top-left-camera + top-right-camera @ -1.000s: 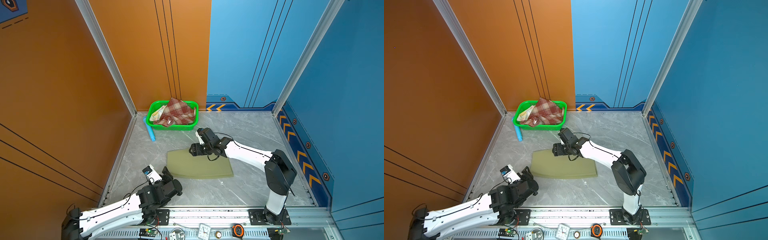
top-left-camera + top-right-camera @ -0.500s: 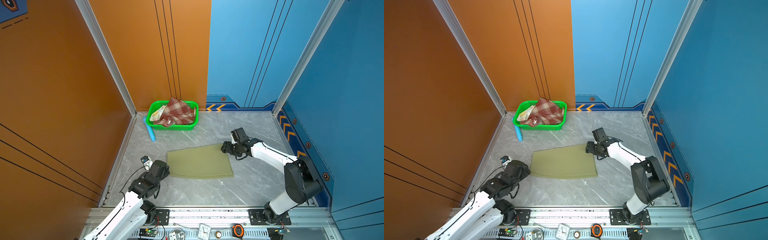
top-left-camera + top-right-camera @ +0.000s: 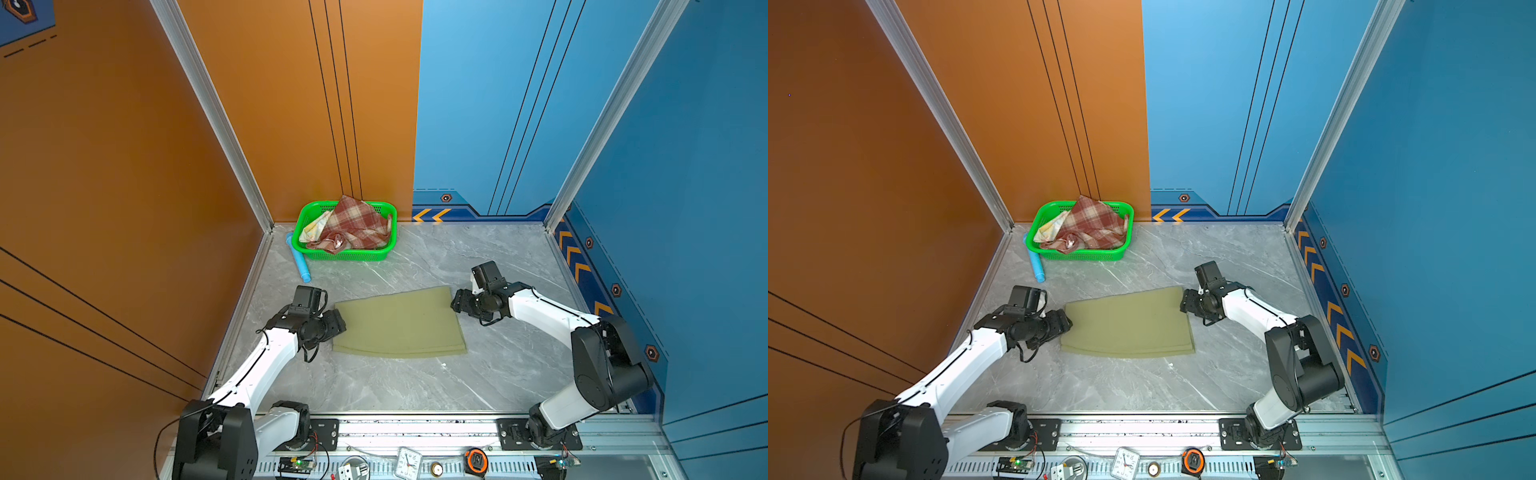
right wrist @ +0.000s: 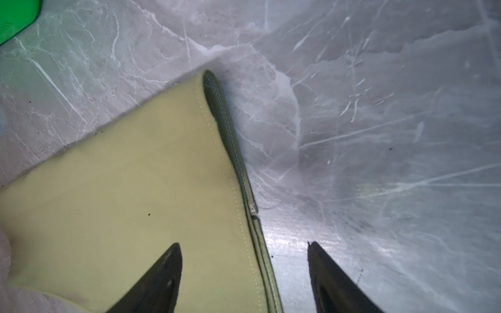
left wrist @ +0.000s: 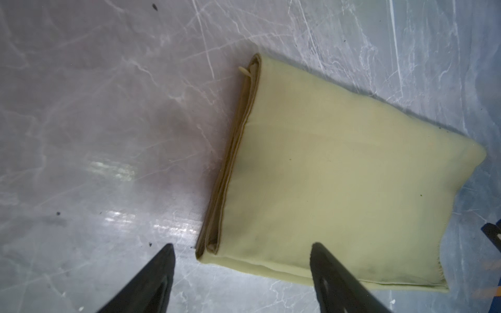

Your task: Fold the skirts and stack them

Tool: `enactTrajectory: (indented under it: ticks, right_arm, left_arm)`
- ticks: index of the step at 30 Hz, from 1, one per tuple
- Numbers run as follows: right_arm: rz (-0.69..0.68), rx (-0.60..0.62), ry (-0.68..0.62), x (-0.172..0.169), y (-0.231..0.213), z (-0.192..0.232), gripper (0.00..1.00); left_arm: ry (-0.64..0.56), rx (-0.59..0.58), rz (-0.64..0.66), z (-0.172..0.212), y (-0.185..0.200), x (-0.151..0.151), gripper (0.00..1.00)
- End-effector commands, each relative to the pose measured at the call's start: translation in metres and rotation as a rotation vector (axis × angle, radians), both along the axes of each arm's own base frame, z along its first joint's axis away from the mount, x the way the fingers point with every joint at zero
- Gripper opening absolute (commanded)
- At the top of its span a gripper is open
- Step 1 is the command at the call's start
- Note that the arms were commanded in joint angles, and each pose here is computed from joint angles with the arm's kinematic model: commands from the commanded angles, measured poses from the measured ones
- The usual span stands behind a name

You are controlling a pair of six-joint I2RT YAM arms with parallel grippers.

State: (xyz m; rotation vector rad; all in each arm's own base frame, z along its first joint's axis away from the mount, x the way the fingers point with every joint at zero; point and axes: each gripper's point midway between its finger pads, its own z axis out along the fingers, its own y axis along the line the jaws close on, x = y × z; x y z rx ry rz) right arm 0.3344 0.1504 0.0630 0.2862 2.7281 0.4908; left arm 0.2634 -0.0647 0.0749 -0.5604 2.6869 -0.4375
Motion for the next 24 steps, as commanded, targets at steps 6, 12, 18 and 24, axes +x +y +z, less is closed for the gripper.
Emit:
enactTrajectory:
  ticks: [6,12,18,24]
  right_arm:
    - [0.033,0.039,0.016,-0.009,0.002,-0.002,0.68]
    - [0.038,0.078,0.017,-0.010,0.008,-0.008,0.65]
    - [0.047,0.104,0.017,-0.013,0.012,-0.010,0.62]
    - [0.063,0.118,0.030,-0.019,0.016,-0.012,0.62]
  left_arm:
    - [0.042,0.013,-0.117,-0.008,-0.008,0.020,0.79]
    - [0.087,0.045,-0.126,-0.021,-0.005,0.024,0.74]
    - [0.118,0.077,-0.143,-0.034,-0.005,0.028,0.63]
    - [0.125,0.086,-0.139,-0.044,-0.006,0.037,0.62]
